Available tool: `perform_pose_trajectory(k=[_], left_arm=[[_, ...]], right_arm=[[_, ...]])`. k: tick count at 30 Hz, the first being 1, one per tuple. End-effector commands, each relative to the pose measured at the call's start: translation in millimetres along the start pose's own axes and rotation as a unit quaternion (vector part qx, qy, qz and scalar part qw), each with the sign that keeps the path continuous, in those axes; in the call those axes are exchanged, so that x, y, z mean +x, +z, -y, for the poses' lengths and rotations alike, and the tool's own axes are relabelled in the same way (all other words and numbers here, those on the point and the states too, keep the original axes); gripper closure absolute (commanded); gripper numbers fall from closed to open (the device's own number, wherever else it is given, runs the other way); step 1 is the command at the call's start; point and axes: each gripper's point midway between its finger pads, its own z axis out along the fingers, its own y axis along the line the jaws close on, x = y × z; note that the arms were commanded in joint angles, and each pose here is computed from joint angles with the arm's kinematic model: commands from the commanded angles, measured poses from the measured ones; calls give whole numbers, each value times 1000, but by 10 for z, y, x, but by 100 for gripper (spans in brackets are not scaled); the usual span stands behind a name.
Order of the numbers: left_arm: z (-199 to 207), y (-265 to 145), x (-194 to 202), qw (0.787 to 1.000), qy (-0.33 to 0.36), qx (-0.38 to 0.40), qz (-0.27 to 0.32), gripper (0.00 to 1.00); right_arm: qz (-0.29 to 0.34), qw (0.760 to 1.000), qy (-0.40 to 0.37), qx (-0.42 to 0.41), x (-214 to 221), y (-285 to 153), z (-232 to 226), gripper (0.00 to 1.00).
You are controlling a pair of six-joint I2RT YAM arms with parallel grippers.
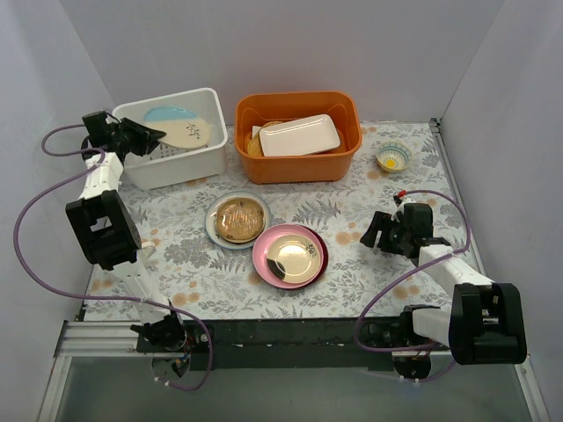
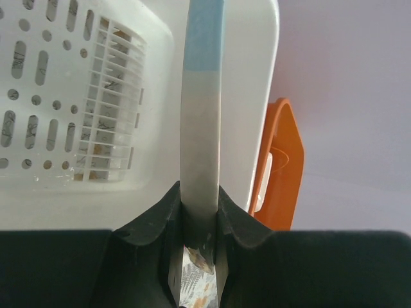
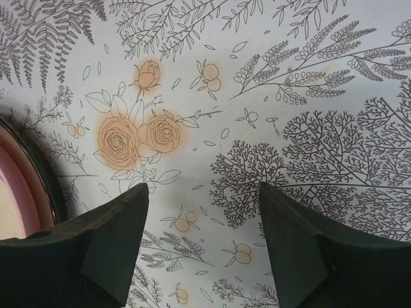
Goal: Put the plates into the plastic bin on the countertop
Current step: Place the plate in the plastic bin.
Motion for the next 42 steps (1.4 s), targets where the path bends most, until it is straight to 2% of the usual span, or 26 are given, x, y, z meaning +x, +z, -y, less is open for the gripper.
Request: perform_pose_trajectory(k=[1, 8, 12, 13, 15, 16, 18, 26, 32, 36, 42], left_arm=[[474, -152, -220, 997, 56, 49, 28, 100], [338, -28, -235, 999, 39, 33, 18, 91], [282, 16, -226, 999, 34, 30, 14, 79], [273, 22, -228, 999, 35, 29, 14, 72], [259, 25, -219, 999, 34, 28, 12, 65], [253, 31, -217, 999, 34, 25, 13, 53], [231, 24, -233, 999, 33, 19, 17, 46], [182, 26, -218, 1000, 28, 5, 12, 35], [219, 11, -178, 999, 31, 12, 2, 32], [348, -53, -172, 999, 40, 29, 0, 29], [654, -169, -135, 995, 68, 69, 2, 20]], right_arm=[[-1, 1000, -13, -4, -25, 28, -26, 23], [-7, 1000, -14, -6, 2, 43, -42, 23], [-7, 1000, -15, -8, -3, 48, -57, 24], [-8, 1000, -14, -8, 0, 52, -58, 24], [-9, 1000, -15, -9, 5, 57, -66, 24], [-10, 1000, -15, -9, 11, 59, -69, 24], [-14, 1000, -13, -12, 30, 66, -80, 24], [-10, 1000, -12, -20, 2, 63, -130, 24], [-12, 1000, -14, -23, 7, 63, -147, 24], [-9, 999, -17, -28, -8, 50, -176, 24], [-8, 999, -19, -33, -20, 36, -206, 24]])
